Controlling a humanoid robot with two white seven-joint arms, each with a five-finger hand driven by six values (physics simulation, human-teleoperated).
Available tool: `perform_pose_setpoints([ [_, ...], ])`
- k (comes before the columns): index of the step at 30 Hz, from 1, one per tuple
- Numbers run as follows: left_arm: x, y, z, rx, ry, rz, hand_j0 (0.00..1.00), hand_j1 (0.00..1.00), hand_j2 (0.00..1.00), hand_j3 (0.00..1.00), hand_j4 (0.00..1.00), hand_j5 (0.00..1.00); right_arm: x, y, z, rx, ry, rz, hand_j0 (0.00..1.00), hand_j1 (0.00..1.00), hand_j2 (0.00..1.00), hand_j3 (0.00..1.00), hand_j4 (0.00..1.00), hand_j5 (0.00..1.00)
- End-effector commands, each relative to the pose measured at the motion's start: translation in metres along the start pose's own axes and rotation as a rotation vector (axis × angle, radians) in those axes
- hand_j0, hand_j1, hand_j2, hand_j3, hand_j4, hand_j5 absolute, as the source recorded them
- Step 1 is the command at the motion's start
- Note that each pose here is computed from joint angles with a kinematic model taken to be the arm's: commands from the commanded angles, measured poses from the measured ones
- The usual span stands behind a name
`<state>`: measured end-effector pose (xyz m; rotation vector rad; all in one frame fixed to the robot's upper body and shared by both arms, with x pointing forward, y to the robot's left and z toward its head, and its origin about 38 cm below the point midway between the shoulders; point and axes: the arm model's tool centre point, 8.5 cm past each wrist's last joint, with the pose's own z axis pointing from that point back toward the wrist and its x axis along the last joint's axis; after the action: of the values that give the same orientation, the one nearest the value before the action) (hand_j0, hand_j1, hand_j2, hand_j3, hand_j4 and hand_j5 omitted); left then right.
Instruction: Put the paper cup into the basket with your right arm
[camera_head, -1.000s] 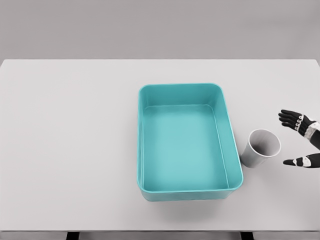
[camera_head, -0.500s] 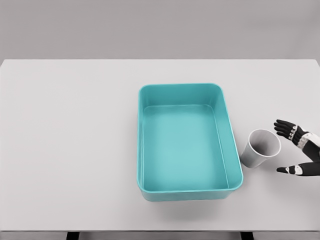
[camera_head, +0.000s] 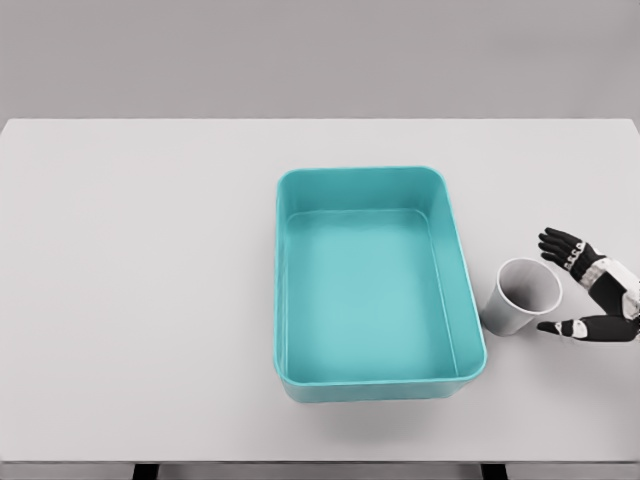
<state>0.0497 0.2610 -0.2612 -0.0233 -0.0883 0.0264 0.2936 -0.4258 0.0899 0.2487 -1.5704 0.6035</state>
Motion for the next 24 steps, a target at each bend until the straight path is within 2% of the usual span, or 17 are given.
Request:
perform_pose_setpoints([
  [1,0.0,0.0,0.0,0.0,0.0,0.0,1.0,1.0,1.0,1.0,1.0,1.0,-0.015,0.007,0.002,-0.016,0.016,-0.042,1.0,1.0,1.0,1.0,1.0,1.0],
  [10,0.0,0.0,0.0,0.0,0.0,0.0,1.0,1.0,1.0,1.0,1.0,1.0,-0.013,0.009,0.001,-0.012,0.008,-0.043,1.0,1.0,1.0,1.0,1.0,1.0],
  [17,0.0,0.0,0.0,0.0,0.0,0.0,1.0,1.0,1.0,1.0,1.0,1.0,-0.016,0.021,-0.01,-0.003,-0.016,-0.069,1.0,1.0,1.0,1.0,1.0,1.0],
  [24,0.0,0.0,0.0,0.0,0.0,0.0,1.0,1.0,1.0,1.0,1.0,1.0,-0.015,0.024,-0.016,0.006,-0.027,-0.073,1.0,1.0,1.0,1.0,1.0,1.0],
])
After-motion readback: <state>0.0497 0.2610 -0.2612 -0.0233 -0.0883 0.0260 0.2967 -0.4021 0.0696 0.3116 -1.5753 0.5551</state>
